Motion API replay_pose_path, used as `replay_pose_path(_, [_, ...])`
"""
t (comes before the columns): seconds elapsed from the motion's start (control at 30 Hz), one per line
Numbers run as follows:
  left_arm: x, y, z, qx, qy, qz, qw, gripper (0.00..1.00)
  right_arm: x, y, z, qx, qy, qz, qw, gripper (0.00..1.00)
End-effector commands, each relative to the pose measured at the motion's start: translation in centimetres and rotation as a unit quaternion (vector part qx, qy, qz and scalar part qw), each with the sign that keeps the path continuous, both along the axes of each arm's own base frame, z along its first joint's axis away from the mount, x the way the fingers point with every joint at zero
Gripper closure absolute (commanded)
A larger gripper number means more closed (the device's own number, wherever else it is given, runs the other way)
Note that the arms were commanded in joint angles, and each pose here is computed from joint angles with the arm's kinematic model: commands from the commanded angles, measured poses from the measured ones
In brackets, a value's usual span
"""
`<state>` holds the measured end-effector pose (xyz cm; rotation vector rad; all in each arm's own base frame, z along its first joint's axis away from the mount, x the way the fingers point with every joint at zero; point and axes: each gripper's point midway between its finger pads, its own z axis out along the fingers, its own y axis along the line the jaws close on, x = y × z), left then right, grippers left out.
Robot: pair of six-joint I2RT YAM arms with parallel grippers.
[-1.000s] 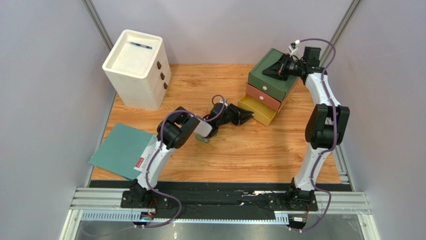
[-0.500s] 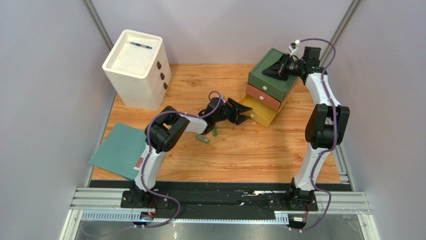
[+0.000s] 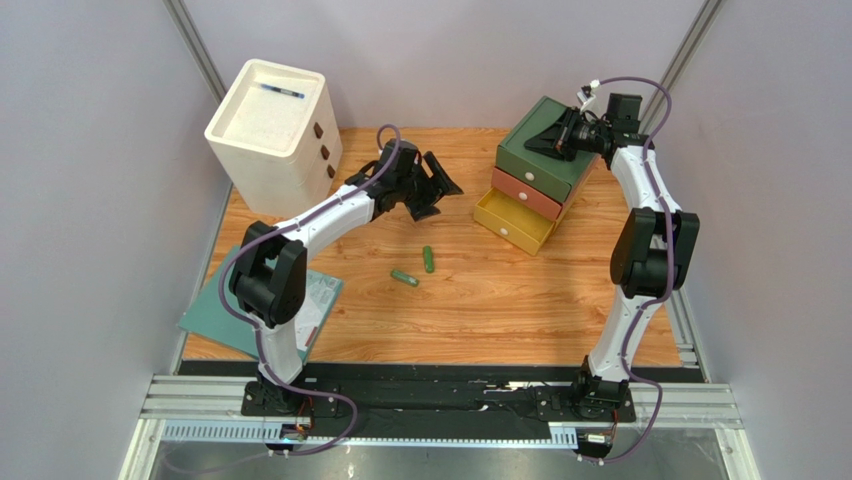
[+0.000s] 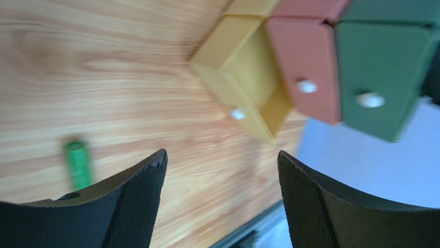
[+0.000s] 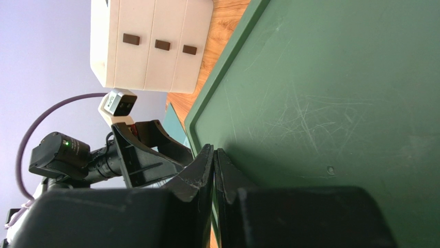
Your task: Organize the makeup
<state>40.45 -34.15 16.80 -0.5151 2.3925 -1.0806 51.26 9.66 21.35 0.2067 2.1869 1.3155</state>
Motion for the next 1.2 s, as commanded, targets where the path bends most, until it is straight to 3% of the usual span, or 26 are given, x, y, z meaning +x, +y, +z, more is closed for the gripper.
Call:
replay_pose_path(0.0, [-3.1,5.4,-3.2,0.199,0.028,-0.052,0.978,0.17,-5.0,-2.0,-19.7,-0.074,0.259,-0.035,0.962,0.89])
replay_pose_path(0.17, [-4.7,7.2,-6.9,0.271,0.071,-0.099,0.955,0.18,-5.0,-1.9,-19.7,-0.07,0.261,-0.035,0.962,0.89])
replay_pose_path(0.33, [-6.5,7.4,-9.9,0.27,0.103,-0.119,0.95,0.19,-5.0,-1.8,-19.7,-0.068,0.261,-0.035,0.962,0.89])
replay_pose_path(0.7, [-6.5,5.4,-13.3,0.287,0.117,-0.193,0.931,0.2,-5.1,-1.8,-19.6,-0.067,0.26,-0.035,0.963,0.89])
replay_pose_path(0.83, [-6.3,5.3,-14.4,0.303,0.118,-0.21,0.922,0.26,-5.2,-1.8,-19.7,-0.068,0.261,-0.035,0.962,0.89])
replay_pose_path(0.93, [-6.2,5.4,-15.1,0.315,0.12,-0.219,0.916,0.43,-5.2,-1.8,-19.7,-0.069,0.26,-0.035,0.963,0.89])
replay_pose_path(1.0, [-6.1,5.5,-15.8,0.32,0.123,-0.225,0.912,0.58,-5.2,-1.8,-19.7,-0.067,0.261,-0.035,0.962,0.89])
replay_pose_path(1.03, [-6.2,5.5,-16.4,0.325,0.128,-0.23,0.908,0.72,-5.2,-1.8,-19.8,-0.069,0.262,-0.035,0.962,0.89])
replay_pose_path(1.17, [-6.5,5.2,-17.3,0.321,0.138,-0.248,0.904,0.98,-5.1,-1.9,-19.7,-0.068,0.261,-0.035,0.962,0.89])
